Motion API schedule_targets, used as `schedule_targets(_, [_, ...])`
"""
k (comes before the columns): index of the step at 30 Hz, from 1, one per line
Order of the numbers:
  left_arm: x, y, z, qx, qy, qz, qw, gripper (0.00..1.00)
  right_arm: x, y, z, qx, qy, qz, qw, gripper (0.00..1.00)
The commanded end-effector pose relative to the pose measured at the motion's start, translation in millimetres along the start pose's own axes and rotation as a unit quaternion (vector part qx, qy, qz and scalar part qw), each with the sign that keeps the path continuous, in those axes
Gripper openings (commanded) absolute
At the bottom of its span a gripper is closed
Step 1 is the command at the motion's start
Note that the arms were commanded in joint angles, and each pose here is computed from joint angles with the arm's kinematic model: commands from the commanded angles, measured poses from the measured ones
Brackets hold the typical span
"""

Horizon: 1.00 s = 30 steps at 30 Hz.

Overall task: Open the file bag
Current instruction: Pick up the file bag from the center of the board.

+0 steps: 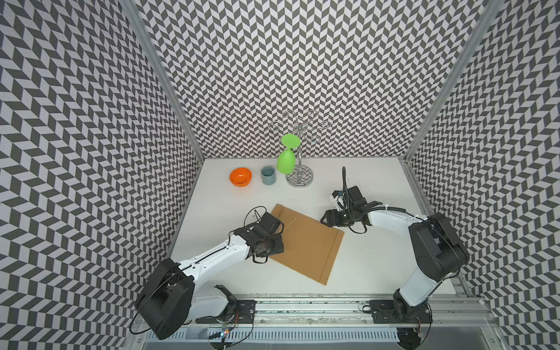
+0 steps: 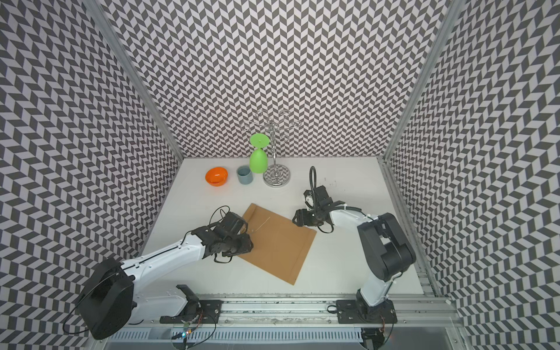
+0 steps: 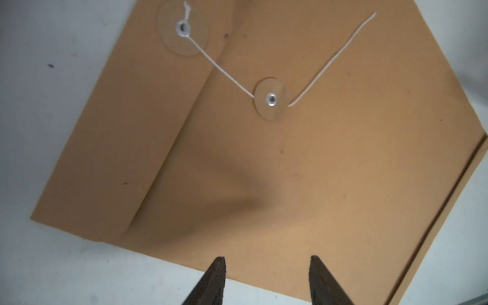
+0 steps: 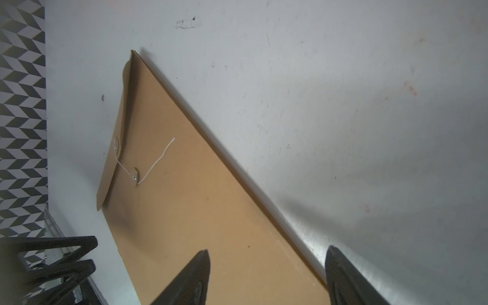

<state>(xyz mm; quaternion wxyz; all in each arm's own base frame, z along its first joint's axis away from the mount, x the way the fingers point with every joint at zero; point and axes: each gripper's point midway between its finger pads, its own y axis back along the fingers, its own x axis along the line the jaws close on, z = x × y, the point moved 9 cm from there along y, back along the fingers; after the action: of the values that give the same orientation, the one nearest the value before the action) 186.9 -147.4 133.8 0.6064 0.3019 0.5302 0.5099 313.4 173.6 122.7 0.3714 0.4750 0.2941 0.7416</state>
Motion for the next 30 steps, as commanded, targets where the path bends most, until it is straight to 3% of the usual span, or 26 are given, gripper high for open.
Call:
schedule_targets(1, [1, -9, 0, -0.004, 0.011, -0.023, 1.000, 0.47, 1, -7, 18, -0.030, 0.027, 0.019, 0.999, 0.69])
schedule_targets(9, [10, -44, 6, 0.010, 0.016, 0.008, 1.000, 0.17, -6, -27, 12, 0.002, 0.019, 0.044, 0.999, 0.57])
schedule_targets(14, [16, -57, 26, -0.003, 0.019, 0.036, 0.999, 0.07, -5, -24, 3, 0.010, 0.012, 0.056, 0.998, 0.48])
schedule_targets(22, [12, -75, 57, -0.012, 0.016, 0.058, 0.998, 0.03, -7, -7, -9, 0.004, -0.011, 0.071, 0.997, 0.32])
schedule_targets(27, [11, -83, 60, -0.009, 0.015, 0.056, 0.998, 0.02, -5, -1, -7, -0.003, -0.015, 0.096, 0.995, 0.09])
schedule_targets(30, [12, -86, 59, -0.005, 0.016, 0.055, 0.998, 0.03, -3, 0, -5, -0.003, -0.015, 0.104, 0.994, 0.00])
